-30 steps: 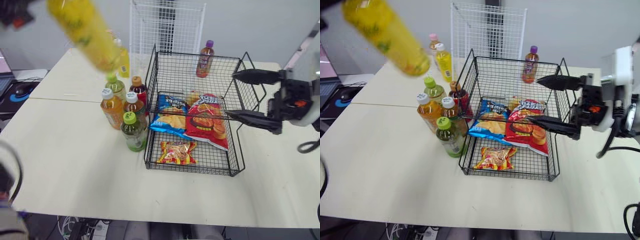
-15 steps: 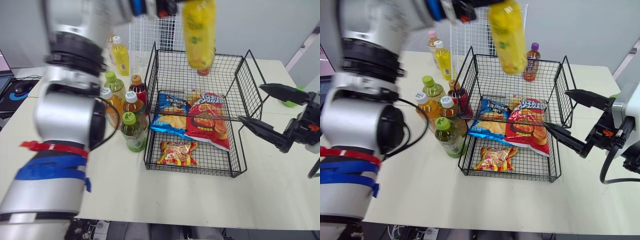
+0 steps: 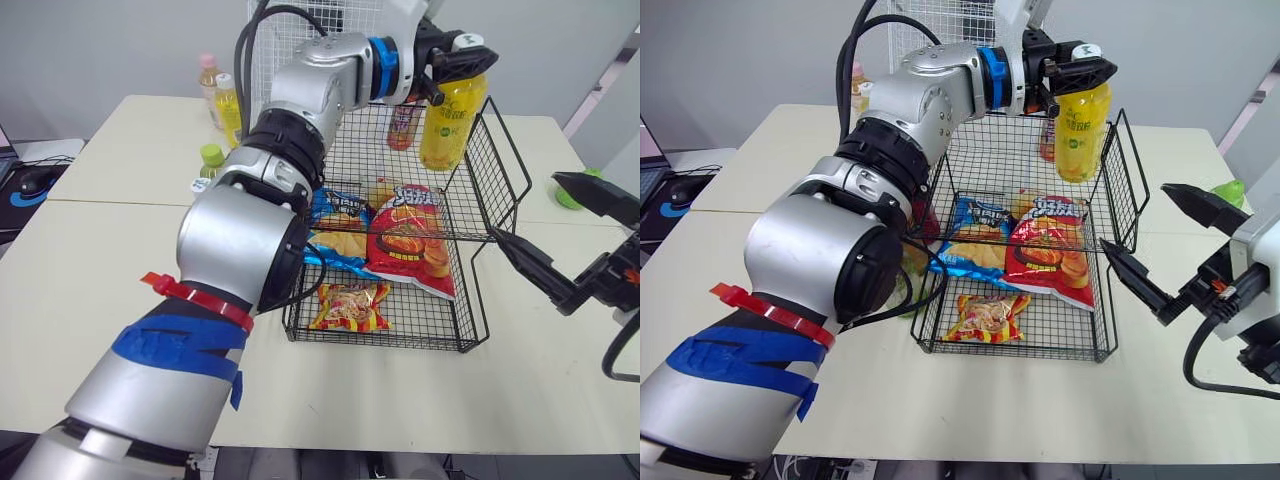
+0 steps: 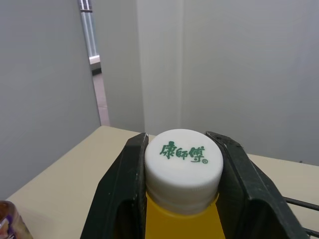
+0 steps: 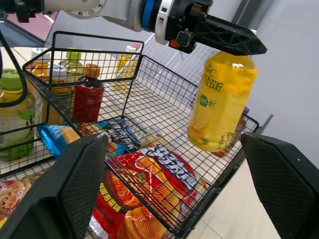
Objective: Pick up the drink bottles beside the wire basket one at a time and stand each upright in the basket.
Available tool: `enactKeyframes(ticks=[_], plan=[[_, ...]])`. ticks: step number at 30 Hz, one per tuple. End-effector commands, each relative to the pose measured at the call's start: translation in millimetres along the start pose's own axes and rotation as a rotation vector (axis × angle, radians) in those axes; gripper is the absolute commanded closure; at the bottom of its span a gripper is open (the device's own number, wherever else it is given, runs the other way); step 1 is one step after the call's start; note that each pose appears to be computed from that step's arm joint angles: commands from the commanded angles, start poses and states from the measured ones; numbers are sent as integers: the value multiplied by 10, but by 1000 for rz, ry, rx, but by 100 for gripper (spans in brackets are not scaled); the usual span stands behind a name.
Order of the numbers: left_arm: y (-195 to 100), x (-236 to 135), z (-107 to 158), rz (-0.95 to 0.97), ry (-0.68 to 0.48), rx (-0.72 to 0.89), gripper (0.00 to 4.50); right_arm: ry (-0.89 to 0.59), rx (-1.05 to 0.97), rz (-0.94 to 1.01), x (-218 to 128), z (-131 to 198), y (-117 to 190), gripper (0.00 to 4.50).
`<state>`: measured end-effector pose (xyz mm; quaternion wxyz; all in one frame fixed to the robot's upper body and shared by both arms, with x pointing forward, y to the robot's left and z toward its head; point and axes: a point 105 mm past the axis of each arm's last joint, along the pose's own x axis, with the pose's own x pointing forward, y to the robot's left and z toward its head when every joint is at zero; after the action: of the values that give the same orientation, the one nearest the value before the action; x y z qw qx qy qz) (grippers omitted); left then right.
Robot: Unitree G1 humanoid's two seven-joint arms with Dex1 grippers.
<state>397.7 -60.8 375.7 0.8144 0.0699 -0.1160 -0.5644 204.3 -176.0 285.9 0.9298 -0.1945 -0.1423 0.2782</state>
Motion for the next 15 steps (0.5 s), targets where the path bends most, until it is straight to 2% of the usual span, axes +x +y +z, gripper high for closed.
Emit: enactKeyframes(ticks=[1, 6, 8, 15], plan=[[-109, 80, 350, -23, -69, 95, 314, -39, -44, -10, -41, 127, -20, 0], [-110, 67, 354, -36, -62, 75, 314, -47, -53, -31, -52, 163, -86, 0], [-104, 52, 359, -40, -59, 76, 241, -51, -55, -39, -38, 169, -103, 0], [-103, -39, 400, -93, -57, 88, 29, -49, -55, -37, 43, 134, -126, 0]])
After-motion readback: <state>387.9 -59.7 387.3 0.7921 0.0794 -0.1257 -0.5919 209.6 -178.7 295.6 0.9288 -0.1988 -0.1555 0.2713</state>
